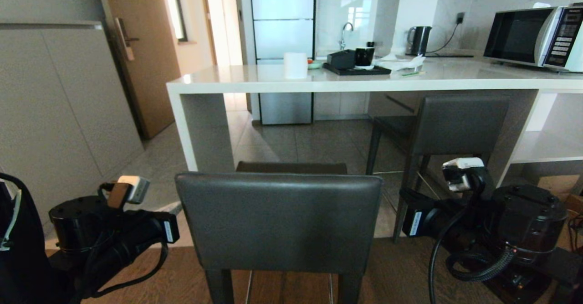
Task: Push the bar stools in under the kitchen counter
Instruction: Push the gray chair back under the dining table
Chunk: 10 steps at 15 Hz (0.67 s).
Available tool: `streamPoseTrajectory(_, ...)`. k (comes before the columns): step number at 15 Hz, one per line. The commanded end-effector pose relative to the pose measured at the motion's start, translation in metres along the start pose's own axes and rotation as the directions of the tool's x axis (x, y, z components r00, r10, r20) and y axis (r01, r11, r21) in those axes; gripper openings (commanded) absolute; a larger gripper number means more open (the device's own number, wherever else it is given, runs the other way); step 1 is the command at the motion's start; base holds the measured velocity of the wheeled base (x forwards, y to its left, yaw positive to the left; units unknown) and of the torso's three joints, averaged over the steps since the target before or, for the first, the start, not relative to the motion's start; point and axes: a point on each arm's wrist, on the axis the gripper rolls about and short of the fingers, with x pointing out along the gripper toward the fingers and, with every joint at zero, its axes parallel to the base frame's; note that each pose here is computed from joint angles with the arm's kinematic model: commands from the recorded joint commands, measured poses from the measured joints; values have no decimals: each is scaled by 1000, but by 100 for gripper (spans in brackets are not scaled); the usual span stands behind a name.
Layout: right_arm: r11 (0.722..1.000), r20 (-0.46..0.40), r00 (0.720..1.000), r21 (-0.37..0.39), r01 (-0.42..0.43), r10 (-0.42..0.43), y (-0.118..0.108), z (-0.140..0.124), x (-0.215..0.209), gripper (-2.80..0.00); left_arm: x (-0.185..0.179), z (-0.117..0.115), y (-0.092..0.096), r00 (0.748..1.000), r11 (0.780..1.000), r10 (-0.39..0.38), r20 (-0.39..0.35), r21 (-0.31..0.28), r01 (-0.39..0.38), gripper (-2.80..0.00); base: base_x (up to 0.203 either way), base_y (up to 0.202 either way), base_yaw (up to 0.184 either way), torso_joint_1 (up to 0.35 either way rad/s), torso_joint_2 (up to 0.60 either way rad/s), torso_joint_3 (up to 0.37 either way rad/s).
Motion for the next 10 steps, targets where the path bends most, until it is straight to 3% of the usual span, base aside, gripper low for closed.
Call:
streamPoseTrajectory(1, 1000, -32, 999, -21, -21, 21, 7, -10, 5, -280, 1, 2, -5, 1000, 1000, -18, 15, 5, 17, -280, 0, 0, 0, 0, 0, 0)
streamPoseTrajectory(4, 998, -34, 999, -50, -43, 41, 18, -18, 20, -280, 1, 2, -12, 999, 999, -38, 14, 14, 38, -280, 0, 0, 0, 0, 0, 0)
streamPoseTrajectory(7, 995, 20, 999, -89, -45, 47, 26, -16, 37, -280, -1, 7, -24, 998, 999, -45, 39, 28, 44, -280, 0, 0, 0, 0, 0, 0)
streamPoseTrajectory(10, 996, 38, 998, -84, -43, 47, 26, -12, 39, -280, 2, 11, -36, 998, 999, -11, 69, 36, 9, -280, 0, 0, 0, 0, 0, 0)
